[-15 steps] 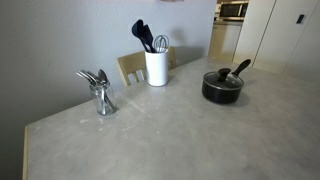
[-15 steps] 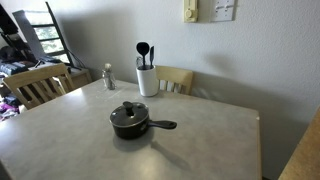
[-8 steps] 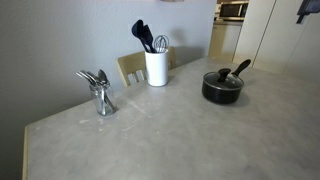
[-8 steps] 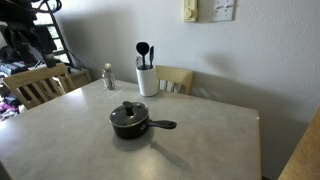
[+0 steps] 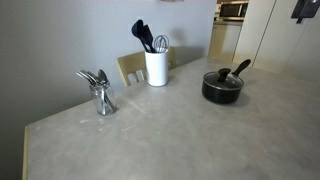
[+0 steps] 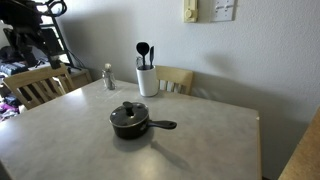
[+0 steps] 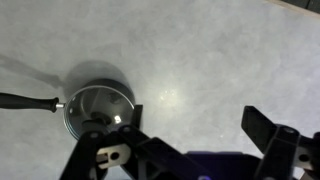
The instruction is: Pick up the lid from the black pot and put it on the table.
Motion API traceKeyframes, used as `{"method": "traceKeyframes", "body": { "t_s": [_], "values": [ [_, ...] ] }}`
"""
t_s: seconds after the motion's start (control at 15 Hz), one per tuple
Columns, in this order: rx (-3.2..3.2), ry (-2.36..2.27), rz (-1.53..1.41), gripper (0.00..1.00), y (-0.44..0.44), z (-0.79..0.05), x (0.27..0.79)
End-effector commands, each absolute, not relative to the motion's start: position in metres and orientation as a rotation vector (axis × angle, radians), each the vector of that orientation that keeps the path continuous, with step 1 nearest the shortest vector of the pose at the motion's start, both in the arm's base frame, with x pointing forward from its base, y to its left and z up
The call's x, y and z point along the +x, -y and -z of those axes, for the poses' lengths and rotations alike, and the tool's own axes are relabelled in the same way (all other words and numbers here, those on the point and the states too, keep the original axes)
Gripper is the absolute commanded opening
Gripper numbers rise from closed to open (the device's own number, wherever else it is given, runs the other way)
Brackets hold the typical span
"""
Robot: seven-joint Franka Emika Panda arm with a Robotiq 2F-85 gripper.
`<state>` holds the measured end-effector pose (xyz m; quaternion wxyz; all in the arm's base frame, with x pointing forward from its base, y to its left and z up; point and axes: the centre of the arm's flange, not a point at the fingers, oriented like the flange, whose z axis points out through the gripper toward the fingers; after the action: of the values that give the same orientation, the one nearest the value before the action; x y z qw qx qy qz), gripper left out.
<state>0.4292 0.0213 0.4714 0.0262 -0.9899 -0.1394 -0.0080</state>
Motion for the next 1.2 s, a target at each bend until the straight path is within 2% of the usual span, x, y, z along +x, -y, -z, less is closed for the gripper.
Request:
{"method": "traceKeyframes", "body": {
  "t_s": [0.0,0.53,0.6,1.13],
  "values": [
    [-3.178,0.464,-0.006,1.00,0.001,-0.462,0.451],
    [-3.177,0.369,0.154,1.00,0.097,-0.440,0.519],
    [-3.222,0.353,0.119,1.00,0.079,-0.445,0.491],
    [-3.226,0.424,0.096,1.00,0.087,-0.439,0.516]
  ]
}}
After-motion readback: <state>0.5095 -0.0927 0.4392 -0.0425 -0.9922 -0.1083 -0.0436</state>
